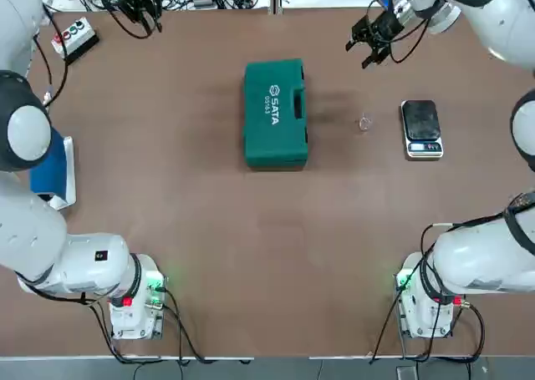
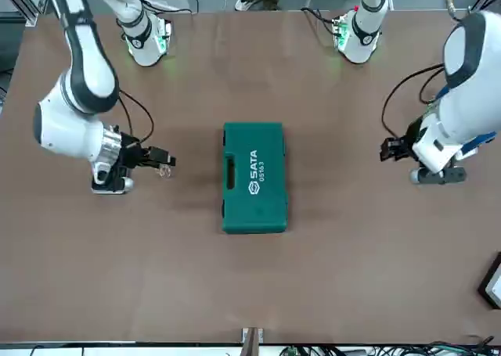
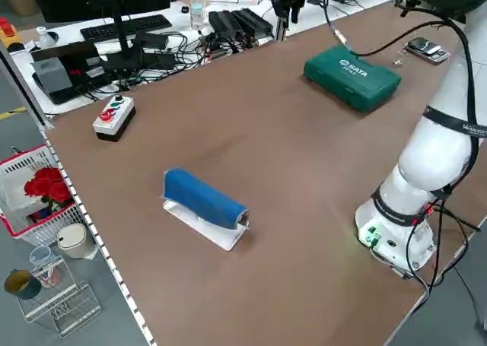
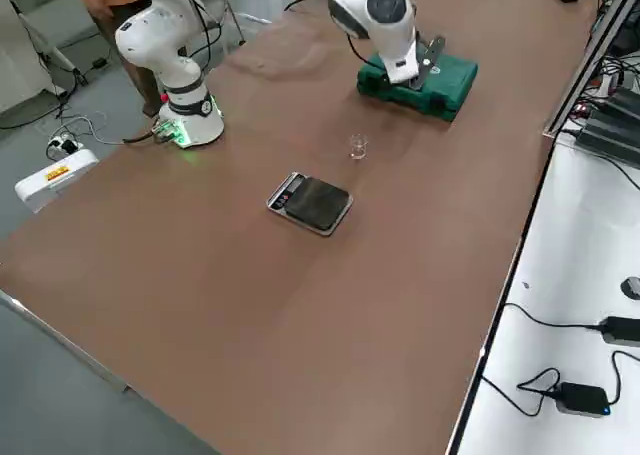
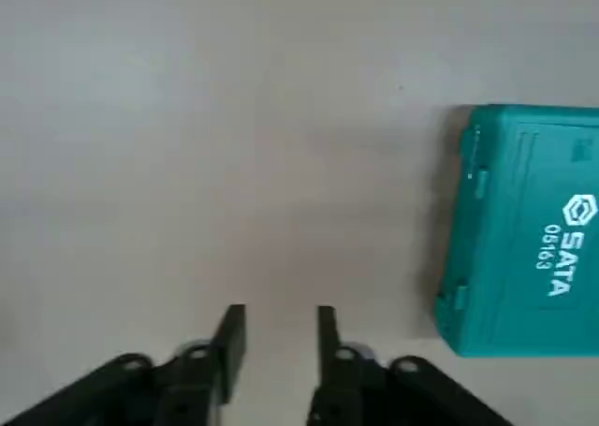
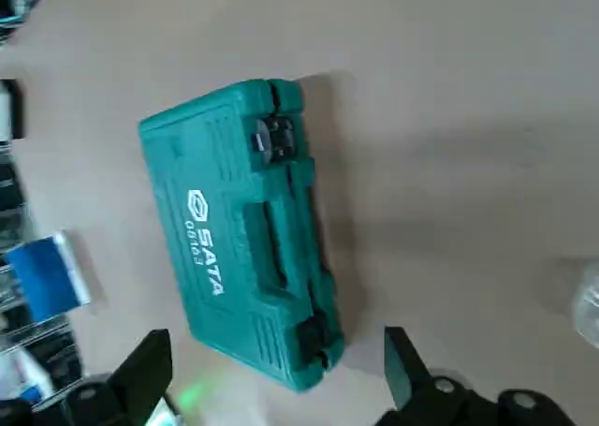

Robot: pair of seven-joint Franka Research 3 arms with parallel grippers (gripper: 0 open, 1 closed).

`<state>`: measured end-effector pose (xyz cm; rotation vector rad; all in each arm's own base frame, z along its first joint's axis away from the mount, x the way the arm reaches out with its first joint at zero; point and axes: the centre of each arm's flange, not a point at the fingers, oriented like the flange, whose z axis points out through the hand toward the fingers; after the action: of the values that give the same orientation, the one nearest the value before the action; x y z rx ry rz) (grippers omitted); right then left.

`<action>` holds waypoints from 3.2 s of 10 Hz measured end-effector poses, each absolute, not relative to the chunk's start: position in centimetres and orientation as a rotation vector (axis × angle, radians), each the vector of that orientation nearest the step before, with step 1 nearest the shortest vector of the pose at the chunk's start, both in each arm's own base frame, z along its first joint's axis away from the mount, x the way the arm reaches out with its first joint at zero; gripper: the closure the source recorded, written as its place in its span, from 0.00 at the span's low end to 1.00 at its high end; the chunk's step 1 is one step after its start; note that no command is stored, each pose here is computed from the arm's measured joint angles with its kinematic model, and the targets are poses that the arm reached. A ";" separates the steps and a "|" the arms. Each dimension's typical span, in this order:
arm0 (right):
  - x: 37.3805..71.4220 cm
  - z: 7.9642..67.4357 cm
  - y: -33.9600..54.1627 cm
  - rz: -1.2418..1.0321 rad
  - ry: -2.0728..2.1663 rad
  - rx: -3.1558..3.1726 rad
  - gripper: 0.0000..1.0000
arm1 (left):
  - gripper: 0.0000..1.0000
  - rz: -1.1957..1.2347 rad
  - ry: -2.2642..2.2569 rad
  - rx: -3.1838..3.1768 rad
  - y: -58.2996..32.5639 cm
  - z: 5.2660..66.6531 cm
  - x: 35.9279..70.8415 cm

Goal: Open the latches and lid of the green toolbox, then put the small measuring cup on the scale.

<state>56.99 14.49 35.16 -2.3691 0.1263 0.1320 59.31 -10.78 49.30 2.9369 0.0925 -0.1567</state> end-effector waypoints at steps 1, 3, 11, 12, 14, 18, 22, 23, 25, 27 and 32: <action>56.7 32.0 15.4 0.102 0.108 -2.282 0.00 | 0.86 -0.169 0.119 2.894 -11.1 47.8 59.2; 55.4 26.3 18.9 0.055 0.089 -2.154 0.00 | 0.98 -0.177 0.151 2.854 -12.0 44.3 58.5; 51.3 15.1 24.4 -0.022 0.078 -1.942 0.00 | 0.99 -0.107 0.214 2.731 -18.4 36.8 56.4; 51.1 15.1 25.0 -0.022 0.078 -1.947 0.01 | 0.99 -0.109 0.210 2.731 -18.3 36.5 56.3; 51.1 15.0 25.2 -0.022 0.082 -1.949 0.04 | 0.99 -0.124 0.193 2.687 -18.4 36.1 56.0; 51.0 14.8 25.3 -0.019 0.086 -1.948 0.14 | 0.99 -0.170 0.027 2.672 -19.8 33.8 54.4; 50.8 14.4 25.9 -0.029 0.084 -1.942 0.29 | 0.99 -0.181 -0.037 2.671 -20.5 33.2 53.6; 50.8 14.2 26.1 -0.034 0.081 -1.939 0.30 | 0.99 -0.181 -0.034 2.671 -20.4 33.2 53.7; 50.8 13.8 26.3 -0.040 0.083 -1.937 0.37 | 0.99 -0.185 -0.028 2.669 -20.3 33.0 53.7; 50.8 13.4 26.1 -0.045 0.085 -1.946 0.52 | 0.99 -0.190 -0.004 2.657 -20.3 33.0 53.7; 51.4 13.9 26.3 -0.060 0.083 -1.945 0.80 | 0.99 -0.195 0.044 2.654 -20.3 33.0 53.8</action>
<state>51.39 26.34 13.92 -1.9454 0.0832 -0.0601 53.79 -20.26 32.99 2.6536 0.0441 -0.1949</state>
